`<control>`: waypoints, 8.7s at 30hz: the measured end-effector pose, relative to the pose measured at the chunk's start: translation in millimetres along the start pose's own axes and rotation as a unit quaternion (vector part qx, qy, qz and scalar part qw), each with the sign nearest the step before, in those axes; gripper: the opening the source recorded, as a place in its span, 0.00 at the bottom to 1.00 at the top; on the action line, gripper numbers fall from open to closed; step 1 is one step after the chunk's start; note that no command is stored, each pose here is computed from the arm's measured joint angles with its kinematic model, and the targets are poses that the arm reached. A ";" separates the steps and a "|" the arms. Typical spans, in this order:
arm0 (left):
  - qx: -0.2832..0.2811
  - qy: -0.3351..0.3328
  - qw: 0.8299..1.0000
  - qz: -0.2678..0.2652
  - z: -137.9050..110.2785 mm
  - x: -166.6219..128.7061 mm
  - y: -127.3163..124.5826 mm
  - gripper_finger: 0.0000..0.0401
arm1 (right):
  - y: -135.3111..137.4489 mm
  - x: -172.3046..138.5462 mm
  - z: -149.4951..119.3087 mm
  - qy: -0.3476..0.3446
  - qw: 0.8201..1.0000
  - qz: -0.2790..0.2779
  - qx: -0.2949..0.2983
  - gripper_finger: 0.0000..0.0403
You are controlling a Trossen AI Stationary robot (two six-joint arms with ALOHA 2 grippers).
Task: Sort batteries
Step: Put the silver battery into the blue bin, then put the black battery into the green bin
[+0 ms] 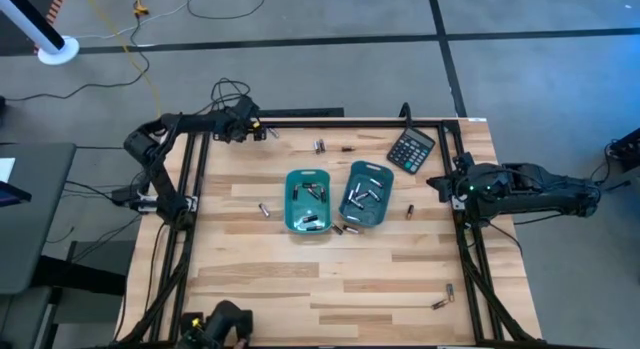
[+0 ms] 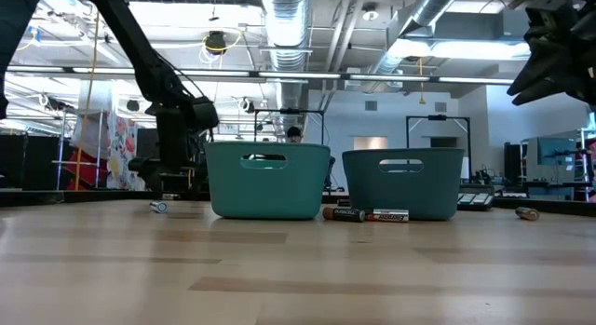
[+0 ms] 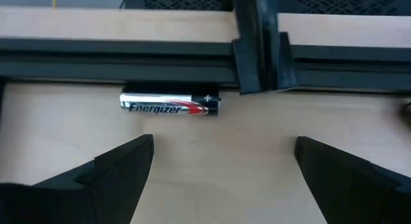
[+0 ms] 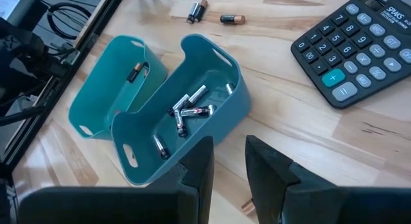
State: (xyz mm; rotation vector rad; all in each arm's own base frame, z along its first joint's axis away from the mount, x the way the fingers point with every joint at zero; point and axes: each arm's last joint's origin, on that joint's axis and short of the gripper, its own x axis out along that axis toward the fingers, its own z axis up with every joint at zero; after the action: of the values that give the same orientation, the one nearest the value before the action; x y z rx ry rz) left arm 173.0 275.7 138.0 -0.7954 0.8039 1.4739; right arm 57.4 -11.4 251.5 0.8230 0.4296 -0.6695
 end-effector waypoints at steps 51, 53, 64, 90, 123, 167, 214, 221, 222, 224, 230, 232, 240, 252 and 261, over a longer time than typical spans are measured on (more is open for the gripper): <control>-0.008 -0.001 0.999 0.033 14.7 28.6 21.6 0.93 | 0.4 0.0 0.3 -0.002 1.000 0.002 0.018 0.27; 0.001 -0.003 0.999 0.032 15.2 28.7 21.4 0.91 | 0.4 0.0 0.3 -0.002 1.000 0.002 0.019 0.27; 0.000 -0.006 1.000 0.021 16.1 29.2 20.1 0.67 | 0.4 0.0 0.3 -0.002 1.000 0.002 0.019 0.27; 0.044 0.042 0.998 -0.021 -0.8 0.0 0.5 0.61 | 0.4 0.0 0.3 -0.002 1.000 0.002 0.027 0.27; 0.262 -0.161 0.875 -0.374 -36.9 -226.3 -128.4 0.61 | 0.0 0.0 0.8 -0.011 1.000 -0.005 -0.026 0.27; 0.579 -0.028 0.731 -0.360 -147.9 -155.4 -320.6 0.61 | 0.8 -0.2 -0.4 0.004 0.998 0.007 -0.055 0.27; 0.523 -0.044 0.761 -0.382 -127.7 -182.6 -327.2 0.69 | 0.8 -0.1 -0.4 0.004 0.998 0.007 -0.060 0.27; 0.529 -0.062 0.751 -0.390 -107.7 -215.4 -325.3 0.69 | 0.8 -0.1 -0.4 0.004 0.998 0.007 -0.060 0.27; 0.525 -0.057 0.755 -0.389 -105.3 -219.5 -323.8 0.69 | 0.8 -0.2 -0.4 0.004 0.998 0.007 -0.059 0.27; 0.519 -0.051 0.758 -0.391 -102.0 -225.7 -321.7 0.69 | 0.8 -0.2 -0.4 0.004 0.998 0.007 -0.059 0.27; 0.528 -0.058 0.729 -0.433 -99.2 -253.6 -312.3 0.69 | 0.8 -0.1 -0.4 0.004 1.000 0.007 -0.029 0.27; 0.531 -0.062 0.721 -0.440 -98.8 -259.6 -309.1 0.69 | 0.8 -0.2 -0.4 0.005 1.000 0.007 -0.014 0.27; 0.522 -0.092 0.716 -0.454 -97.8 -262.3 -293.2 0.69 | 0.8 -0.1 -0.4 0.005 1.000 0.007 0.024 0.27; 0.450 -0.165 0.733 -0.482 -103.2 -244.2 -208.3 0.69 | 5.9 8.4 -1.0 0.018 0.991 -0.022 0.129 0.24; 0.383 -0.211 0.792 -0.427 -89.9 -219.6 -120.4 0.69 | 24.5 49.2 -12.1 0.109 0.967 -0.140 0.183 0.17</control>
State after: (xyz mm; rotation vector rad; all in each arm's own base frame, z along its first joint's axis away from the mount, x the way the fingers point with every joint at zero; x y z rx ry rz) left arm 305.6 89.5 274.1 -0.1138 0.4987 0.3802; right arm 108.4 -8.2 227.9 1.2074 0.6406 -0.9428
